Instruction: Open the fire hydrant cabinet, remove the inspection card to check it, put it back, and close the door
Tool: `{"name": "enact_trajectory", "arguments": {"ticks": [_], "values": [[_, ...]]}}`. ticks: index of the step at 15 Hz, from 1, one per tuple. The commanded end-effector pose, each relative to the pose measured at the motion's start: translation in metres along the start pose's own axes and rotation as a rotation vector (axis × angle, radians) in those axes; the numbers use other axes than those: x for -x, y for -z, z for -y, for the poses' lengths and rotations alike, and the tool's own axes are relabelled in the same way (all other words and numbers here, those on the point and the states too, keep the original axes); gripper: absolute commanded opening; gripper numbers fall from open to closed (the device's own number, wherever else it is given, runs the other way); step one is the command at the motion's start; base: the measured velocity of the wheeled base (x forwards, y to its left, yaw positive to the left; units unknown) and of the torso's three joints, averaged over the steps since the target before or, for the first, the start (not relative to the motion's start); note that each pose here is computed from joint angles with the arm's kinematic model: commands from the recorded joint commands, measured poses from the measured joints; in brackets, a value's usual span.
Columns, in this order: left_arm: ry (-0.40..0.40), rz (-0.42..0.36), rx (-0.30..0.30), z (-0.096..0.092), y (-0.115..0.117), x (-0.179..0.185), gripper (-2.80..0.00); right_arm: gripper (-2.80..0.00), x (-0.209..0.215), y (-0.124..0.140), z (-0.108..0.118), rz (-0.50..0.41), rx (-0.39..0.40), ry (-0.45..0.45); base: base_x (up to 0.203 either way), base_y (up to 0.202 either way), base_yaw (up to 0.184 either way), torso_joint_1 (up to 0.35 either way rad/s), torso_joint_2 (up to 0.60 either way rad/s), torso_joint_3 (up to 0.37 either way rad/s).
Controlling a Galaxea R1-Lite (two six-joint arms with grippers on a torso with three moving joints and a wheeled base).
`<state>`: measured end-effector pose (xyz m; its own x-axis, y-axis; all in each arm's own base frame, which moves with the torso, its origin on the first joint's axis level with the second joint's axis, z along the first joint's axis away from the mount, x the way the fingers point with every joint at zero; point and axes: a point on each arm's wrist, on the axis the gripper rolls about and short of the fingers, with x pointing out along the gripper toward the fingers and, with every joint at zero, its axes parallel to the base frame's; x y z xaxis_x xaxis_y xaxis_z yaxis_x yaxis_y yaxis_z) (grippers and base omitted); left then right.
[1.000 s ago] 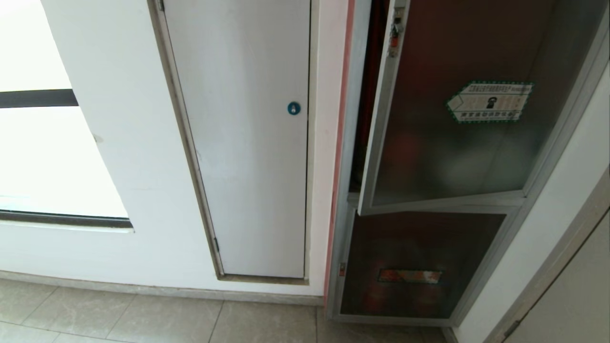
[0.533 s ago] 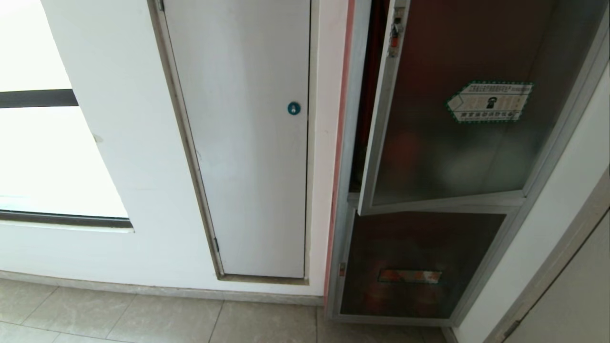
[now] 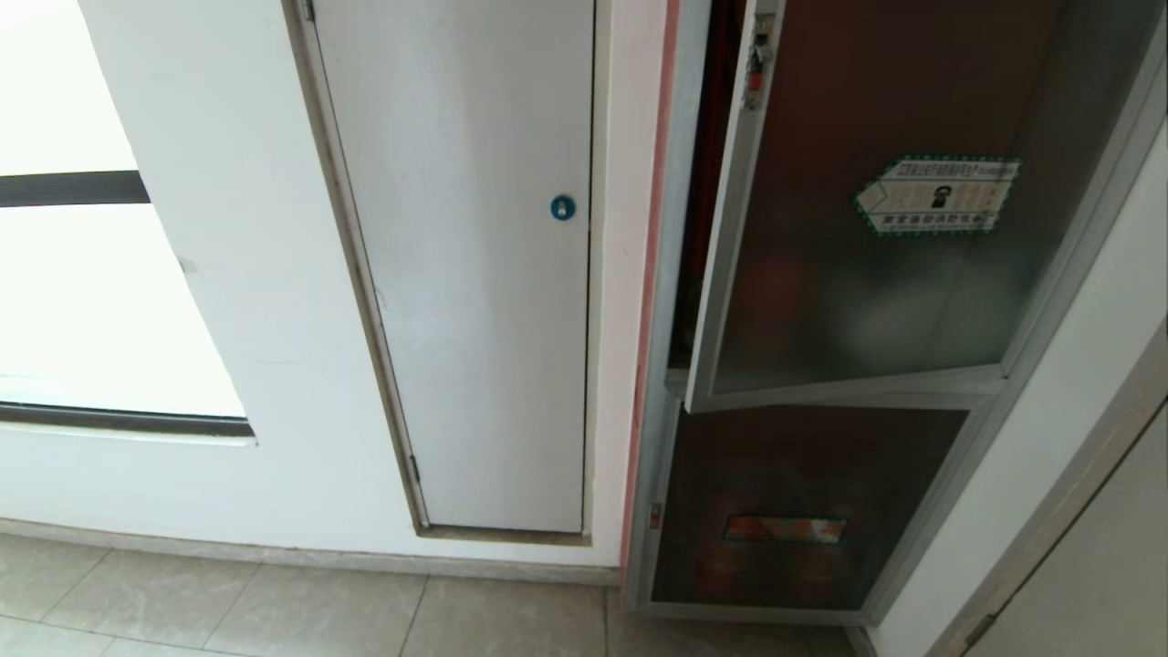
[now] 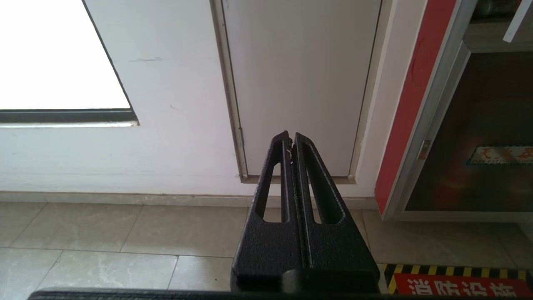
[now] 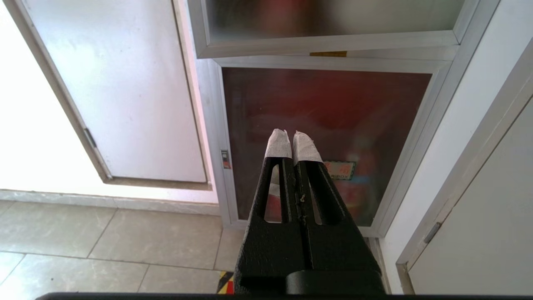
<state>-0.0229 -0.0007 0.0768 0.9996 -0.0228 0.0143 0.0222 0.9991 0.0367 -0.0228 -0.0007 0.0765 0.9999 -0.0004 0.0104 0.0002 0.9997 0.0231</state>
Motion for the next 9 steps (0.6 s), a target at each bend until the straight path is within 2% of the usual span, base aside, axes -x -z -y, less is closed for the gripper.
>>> {"name": "enact_trajectory", "arguments": {"ticks": [1, 7, 9], "values": [[0.0, -0.013, 0.0, 0.0001, 0.0034, -0.0009, -2.8, -2.8, -0.0003, 0.0007, 0.0, -0.004, 0.0, 0.0, 0.0, 0.0, 0.0, 0.0, 0.0, 0.0], [-0.001, -0.011, 0.0, 0.0001, 0.0029, -0.0008, -2.8, -2.8, -0.0002, 0.0004, 0.0, -0.003, 0.0, 0.0, 0.0, 0.0, 0.0, 0.0, 0.0, 0.0], [-0.002, -0.011, 0.009, 0.0, 0.0029, -0.0008, -2.8, -2.8, -0.0003, 0.0008, 0.0, -0.004, 0.0, 0.0, 0.115, 0.0, 0.0, -0.003, -0.01, 0.002]]}}
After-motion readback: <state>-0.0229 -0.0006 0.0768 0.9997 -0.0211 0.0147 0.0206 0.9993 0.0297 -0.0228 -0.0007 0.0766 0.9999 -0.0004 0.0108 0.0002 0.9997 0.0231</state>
